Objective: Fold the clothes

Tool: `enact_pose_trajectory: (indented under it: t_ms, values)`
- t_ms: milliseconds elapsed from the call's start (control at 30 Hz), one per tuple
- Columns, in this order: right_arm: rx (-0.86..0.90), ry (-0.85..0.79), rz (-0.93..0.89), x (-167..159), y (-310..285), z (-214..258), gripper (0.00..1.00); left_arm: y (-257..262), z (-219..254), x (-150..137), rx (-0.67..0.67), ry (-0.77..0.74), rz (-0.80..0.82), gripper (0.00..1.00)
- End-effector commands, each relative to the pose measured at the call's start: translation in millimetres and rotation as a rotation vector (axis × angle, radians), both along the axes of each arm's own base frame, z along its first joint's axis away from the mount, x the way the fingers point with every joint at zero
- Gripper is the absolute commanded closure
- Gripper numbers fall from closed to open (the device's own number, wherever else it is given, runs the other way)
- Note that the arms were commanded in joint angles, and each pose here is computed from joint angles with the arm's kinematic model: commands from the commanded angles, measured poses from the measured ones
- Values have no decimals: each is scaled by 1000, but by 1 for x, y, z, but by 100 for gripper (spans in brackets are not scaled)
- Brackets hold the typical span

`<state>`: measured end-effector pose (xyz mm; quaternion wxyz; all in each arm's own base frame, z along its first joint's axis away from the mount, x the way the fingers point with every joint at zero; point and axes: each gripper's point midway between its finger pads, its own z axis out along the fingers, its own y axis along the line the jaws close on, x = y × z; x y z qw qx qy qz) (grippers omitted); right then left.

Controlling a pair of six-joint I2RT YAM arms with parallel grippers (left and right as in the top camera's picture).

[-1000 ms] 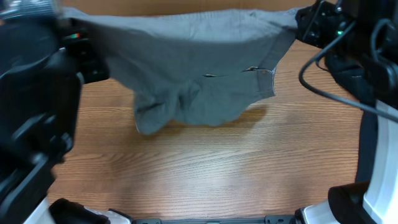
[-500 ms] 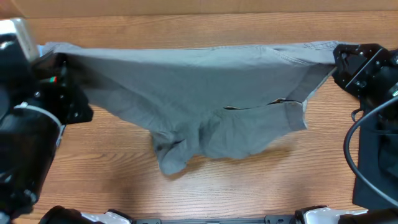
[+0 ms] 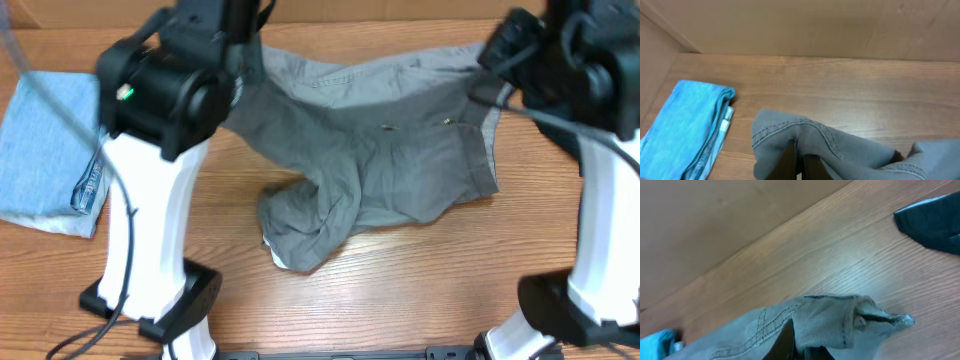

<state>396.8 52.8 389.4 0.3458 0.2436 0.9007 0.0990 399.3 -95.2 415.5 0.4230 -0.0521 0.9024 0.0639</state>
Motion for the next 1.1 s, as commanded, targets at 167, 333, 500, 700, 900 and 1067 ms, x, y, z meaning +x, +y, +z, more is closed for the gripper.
enact_pose_trajectory:
  t_ms: [167,333,500,700,900,1067]
  values:
    - [-46,19,-80,140,-8,-104,96,26,-145,131,-53,193,109,96]
    - [-87,-67,-35,207,-9,-149,0,45,-207,174,-49,240,93,17]
    - [-242,-69,127,186,-12,-116,0,48,-119,161,-84,63,67,0]
    - [-147,238,238,111,-12,-148,20,30,-127,91,-255,301,6,66]
    - [-89,453,242,63,-34,-168,96,1,-134,57,-311,440,-141,96]
    - [32,440,275,45,-25,-152,96,-22,-64,-12,-289,329,-193,96]
